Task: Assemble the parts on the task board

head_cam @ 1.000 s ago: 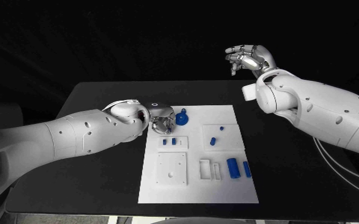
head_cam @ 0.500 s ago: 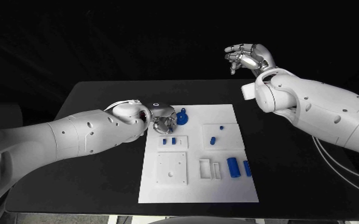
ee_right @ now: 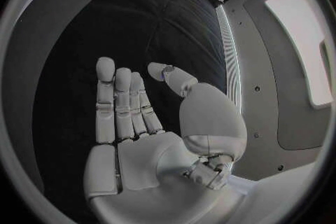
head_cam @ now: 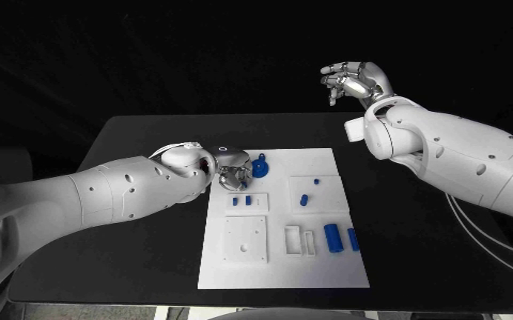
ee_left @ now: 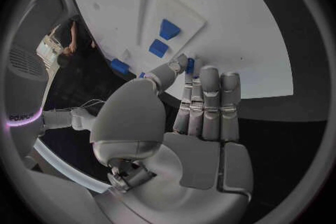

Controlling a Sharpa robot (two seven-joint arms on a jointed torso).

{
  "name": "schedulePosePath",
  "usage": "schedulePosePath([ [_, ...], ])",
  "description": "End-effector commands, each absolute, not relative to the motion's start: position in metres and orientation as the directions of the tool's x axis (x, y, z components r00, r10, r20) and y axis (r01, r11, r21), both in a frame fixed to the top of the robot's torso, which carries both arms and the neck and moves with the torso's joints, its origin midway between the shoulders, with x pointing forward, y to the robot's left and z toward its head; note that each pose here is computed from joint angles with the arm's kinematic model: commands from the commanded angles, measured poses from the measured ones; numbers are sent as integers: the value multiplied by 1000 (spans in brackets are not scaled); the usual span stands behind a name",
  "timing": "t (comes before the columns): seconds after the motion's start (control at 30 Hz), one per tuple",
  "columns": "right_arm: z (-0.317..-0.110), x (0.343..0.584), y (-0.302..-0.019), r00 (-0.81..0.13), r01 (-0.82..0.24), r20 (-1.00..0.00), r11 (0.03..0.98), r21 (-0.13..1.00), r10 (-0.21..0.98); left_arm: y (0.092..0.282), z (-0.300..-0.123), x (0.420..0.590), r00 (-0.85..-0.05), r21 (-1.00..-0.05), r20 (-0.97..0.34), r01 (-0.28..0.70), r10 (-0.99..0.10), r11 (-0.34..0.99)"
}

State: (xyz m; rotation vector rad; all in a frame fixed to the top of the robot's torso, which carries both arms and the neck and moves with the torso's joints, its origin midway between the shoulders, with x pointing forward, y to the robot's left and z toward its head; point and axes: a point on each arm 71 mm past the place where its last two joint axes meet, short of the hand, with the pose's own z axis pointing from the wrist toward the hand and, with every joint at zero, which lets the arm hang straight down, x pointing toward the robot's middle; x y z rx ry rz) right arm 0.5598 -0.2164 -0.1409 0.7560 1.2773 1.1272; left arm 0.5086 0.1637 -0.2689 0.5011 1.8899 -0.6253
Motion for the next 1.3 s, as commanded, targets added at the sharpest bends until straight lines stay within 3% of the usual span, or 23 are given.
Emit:
schedulePosePath([
  [0.03,-141,560,-214,-88,-225,-346,320,920,934,161,-279,504,-377,-151,-918,618,122,771],
  [0.73,-144,560,-214,-87,-207,-333,310,928,939,157,-279,500,-320,-106,-937,642,140,759],
  [1.3,-145,561,-215,-93,-195,-334,312,930,938,160,-280,501,-335,-122,-934,631,127,766],
])
